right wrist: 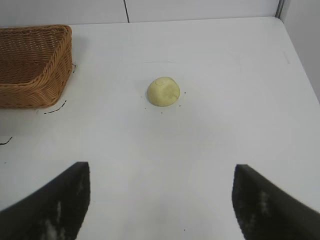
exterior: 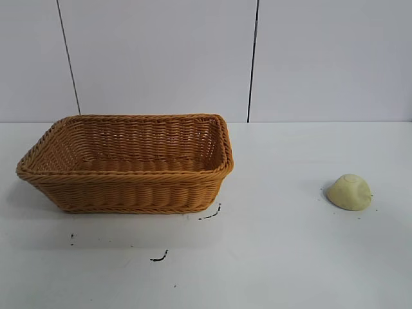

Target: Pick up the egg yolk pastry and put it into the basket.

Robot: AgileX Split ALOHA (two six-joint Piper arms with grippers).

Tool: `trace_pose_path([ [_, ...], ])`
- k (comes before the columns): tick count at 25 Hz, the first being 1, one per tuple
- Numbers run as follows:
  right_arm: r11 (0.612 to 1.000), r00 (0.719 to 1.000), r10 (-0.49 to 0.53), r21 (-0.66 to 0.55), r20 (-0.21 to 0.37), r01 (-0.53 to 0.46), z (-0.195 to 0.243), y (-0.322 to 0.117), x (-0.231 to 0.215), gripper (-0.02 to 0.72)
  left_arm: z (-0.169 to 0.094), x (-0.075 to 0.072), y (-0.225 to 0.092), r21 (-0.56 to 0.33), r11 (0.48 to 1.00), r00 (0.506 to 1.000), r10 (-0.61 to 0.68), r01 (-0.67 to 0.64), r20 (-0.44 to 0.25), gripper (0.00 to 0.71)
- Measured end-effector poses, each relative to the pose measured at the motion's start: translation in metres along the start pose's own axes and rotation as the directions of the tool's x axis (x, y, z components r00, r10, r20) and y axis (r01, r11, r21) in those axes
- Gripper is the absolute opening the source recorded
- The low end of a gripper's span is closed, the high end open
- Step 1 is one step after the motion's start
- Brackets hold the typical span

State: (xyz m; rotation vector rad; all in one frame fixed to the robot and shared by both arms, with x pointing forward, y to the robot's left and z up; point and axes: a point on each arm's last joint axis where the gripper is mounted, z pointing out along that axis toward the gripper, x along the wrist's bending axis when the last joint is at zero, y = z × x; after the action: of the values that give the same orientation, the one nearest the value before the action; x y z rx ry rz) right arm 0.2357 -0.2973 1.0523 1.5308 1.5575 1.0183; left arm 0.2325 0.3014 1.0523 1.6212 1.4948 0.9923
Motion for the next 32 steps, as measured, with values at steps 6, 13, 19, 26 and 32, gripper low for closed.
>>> trace_pose_path([
  [6, 1.000, 1.000, 0.000, 0.000, -0.001, 0.000, 0.000, 0.000, 0.000, 0.561, 0.000, 0.000, 0.000, 0.000, 1.000, 1.000, 0.000, 0.000, 0.000, 0.697],
  [13, 1.000, 1.000, -0.001, -0.001, 0.002, 0.001, 0.000, 0.000, 0.000, 0.592, 0.000, 0.000, 0.000, 0.000, 1.000, 1.000, 0.000, 0.000, 0.000, 0.697],
  [19, 0.997, 1.000, 0.001, 0.075, 0.004, -0.001, 0.004, 0.036, 0.001, 0.683, 0.000, 0.000, 0.000, 0.000, 1.000, 1.000, 0.000, 0.000, 0.000, 0.697],
  [26, 0.973, 1.000, 0.004, 0.230, 0.008, -0.005, 0.043, 0.119, 0.003, 0.689, 0.000, 0.000, 0.000, 0.000, 1.000, 1.000, 0.000, 0.000, 0.000, 0.697],
  [32, 0.918, 1.000, 0.002, 0.397, 0.014, -0.008, 0.116, 0.171, 0.004, 0.689, 0.000, 0.000, 0.000, 0.000, 1.000, 1.000, 0.000, 0.000, 0.000, 0.697],
])
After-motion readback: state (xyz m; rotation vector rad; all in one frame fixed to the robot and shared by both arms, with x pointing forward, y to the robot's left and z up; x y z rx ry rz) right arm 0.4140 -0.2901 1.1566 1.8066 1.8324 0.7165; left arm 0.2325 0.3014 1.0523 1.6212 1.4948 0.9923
